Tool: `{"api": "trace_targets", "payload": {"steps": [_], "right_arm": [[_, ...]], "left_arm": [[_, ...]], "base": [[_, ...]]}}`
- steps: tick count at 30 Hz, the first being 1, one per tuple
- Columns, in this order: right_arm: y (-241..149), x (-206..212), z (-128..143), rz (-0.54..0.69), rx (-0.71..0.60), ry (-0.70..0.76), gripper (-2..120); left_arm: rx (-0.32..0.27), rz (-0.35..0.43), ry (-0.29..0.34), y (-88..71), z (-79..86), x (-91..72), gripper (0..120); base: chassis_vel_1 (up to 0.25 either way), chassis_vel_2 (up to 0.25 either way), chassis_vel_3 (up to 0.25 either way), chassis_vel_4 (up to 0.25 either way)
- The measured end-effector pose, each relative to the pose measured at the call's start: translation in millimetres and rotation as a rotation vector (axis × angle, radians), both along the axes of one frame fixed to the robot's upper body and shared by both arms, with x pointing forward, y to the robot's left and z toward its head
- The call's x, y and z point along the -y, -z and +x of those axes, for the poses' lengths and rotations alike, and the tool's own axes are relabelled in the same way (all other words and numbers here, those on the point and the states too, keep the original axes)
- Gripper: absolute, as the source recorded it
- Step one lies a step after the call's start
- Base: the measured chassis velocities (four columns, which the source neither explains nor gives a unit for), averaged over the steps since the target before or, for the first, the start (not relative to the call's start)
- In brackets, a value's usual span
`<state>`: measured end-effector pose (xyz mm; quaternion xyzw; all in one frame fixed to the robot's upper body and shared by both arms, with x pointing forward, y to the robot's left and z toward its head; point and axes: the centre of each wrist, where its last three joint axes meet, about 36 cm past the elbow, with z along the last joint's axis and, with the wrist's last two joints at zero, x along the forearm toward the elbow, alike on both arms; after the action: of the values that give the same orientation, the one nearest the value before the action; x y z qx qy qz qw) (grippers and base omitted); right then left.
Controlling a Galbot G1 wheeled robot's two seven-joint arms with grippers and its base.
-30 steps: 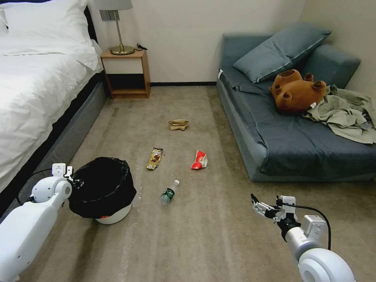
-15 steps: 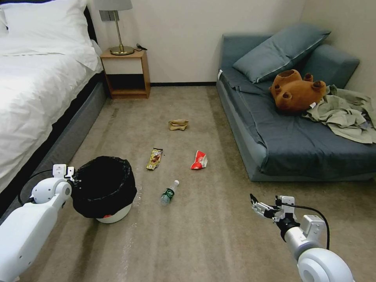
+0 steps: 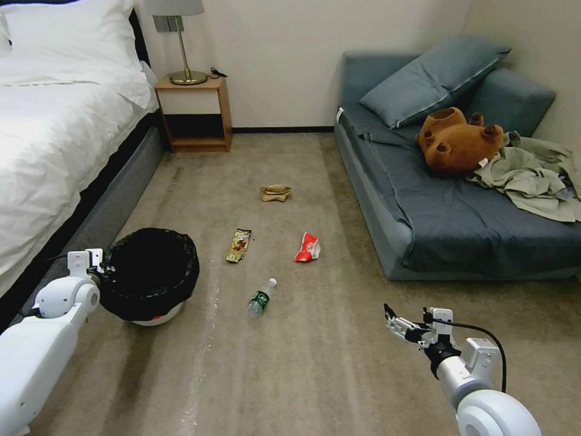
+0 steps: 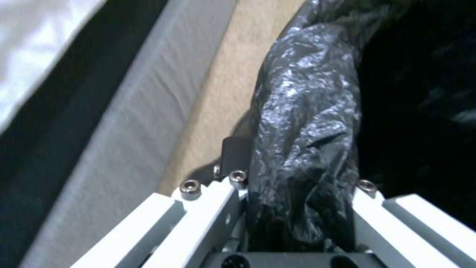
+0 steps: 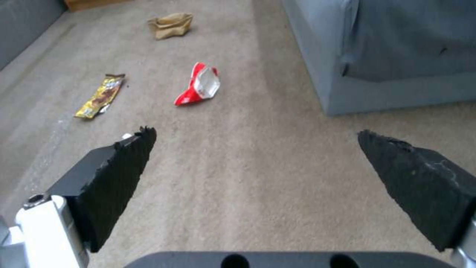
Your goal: Pick up the trash bin, then pick up the garbage on the floor and place it into the trash bin.
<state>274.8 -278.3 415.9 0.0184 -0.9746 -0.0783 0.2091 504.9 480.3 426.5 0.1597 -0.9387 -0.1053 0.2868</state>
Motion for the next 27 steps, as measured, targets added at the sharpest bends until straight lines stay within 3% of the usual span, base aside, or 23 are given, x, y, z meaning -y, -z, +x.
{"api": "trace_targets", "payload": {"steps": [8,13,14,16,17,19,27], "right_arm": [[0,-6,-8,0.022,0.009,0.011,100],[-3,-6,-11,0.039,0.036,0.001,100],[-3,-6,-11,0.039,0.036,0.001,100],[-5,-6,-12,0.048,0.073,-0.019,100],[-5,-6,-12,0.048,0.073,-0.019,100],[-11,-2,-11,0.035,0.118,-0.061,100],[-22,4,-6,0.008,0.151,-0.12,100]], "left_arm": [[0.07,0.052,0.064,-27.0,0.4,15.3,4],[0.127,0.099,0.096,-55.7,-3.2,25.7,4],[0.127,0.099,0.096,-55.7,-3.2,25.7,4],[0.152,0.125,0.102,-71.0,-4.7,29.1,4],[0.152,0.125,0.102,-71.0,-4.7,29.1,4],[0.184,0.164,0.113,-95.5,-5.6,30.9,4],[0.206,0.196,0.119,-115.5,-6.2,26.1,4]], "base": [[0.0,0.0,0.0,0.0],[0.0,0.0,0.0,0.0],[0.0,0.0,0.0,0.0],[0.0,0.0,0.0,0.0],[0.0,0.0,0.0,0.0],[0.0,0.0,0.0,0.0],[0.0,0.0,0.0,0.0]]}}
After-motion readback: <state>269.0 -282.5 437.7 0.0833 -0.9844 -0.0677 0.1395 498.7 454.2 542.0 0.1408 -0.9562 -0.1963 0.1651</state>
